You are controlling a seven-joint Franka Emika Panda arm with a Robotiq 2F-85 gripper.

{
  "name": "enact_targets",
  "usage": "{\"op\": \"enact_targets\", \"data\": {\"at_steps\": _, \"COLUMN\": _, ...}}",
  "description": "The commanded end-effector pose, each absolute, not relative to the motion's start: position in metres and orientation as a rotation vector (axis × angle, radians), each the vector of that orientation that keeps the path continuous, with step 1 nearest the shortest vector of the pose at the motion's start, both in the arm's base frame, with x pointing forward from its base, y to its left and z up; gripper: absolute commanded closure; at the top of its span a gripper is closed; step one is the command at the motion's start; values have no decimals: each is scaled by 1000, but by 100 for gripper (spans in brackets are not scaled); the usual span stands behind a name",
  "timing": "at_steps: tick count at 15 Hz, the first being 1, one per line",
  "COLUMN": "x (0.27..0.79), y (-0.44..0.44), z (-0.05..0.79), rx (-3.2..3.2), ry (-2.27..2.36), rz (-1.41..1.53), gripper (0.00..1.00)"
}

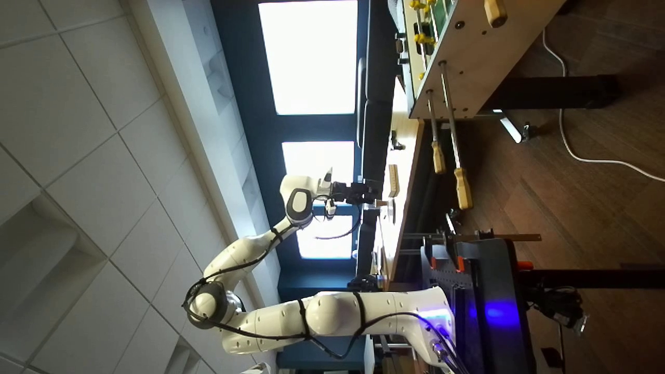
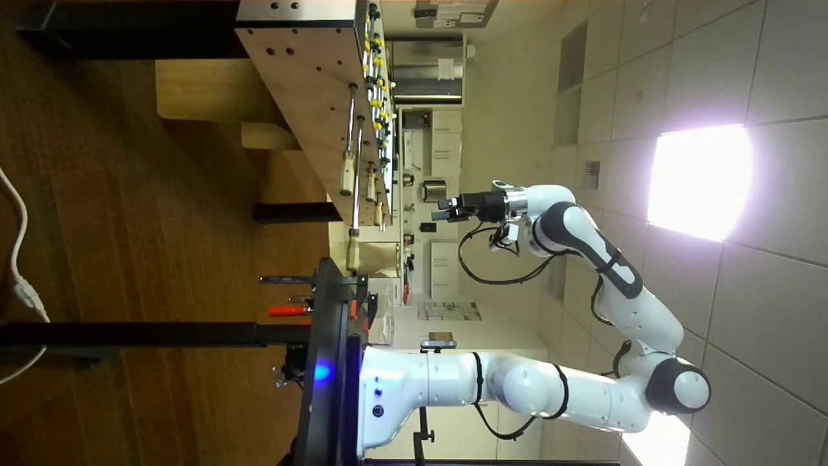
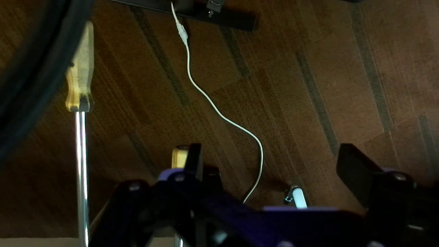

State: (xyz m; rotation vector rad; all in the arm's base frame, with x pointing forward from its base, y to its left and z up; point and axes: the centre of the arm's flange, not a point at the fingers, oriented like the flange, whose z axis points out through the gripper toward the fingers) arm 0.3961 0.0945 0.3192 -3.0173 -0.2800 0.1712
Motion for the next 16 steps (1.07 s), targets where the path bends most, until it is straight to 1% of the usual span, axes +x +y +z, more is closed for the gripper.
{"op": "enact_targets", "data": {"at_steps": 1, "x": 424, "y": 85, "z": 327, "rx": -2977, "ry": -367, "rz": 161, "gripper": 0}}
{"op": "enact_targets", "data": {"at_steps": 12, "x": 478, "y": 94, "z": 280, "rx": -3023, "ry": -350, "rz": 208, "gripper": 0}}
{"op": "enact_targets", "data": {"at_steps": 16, "x": 487, "y": 88, "z": 261, "rx": -3047, "ry": -324, "rz": 191, "gripper": 0}}
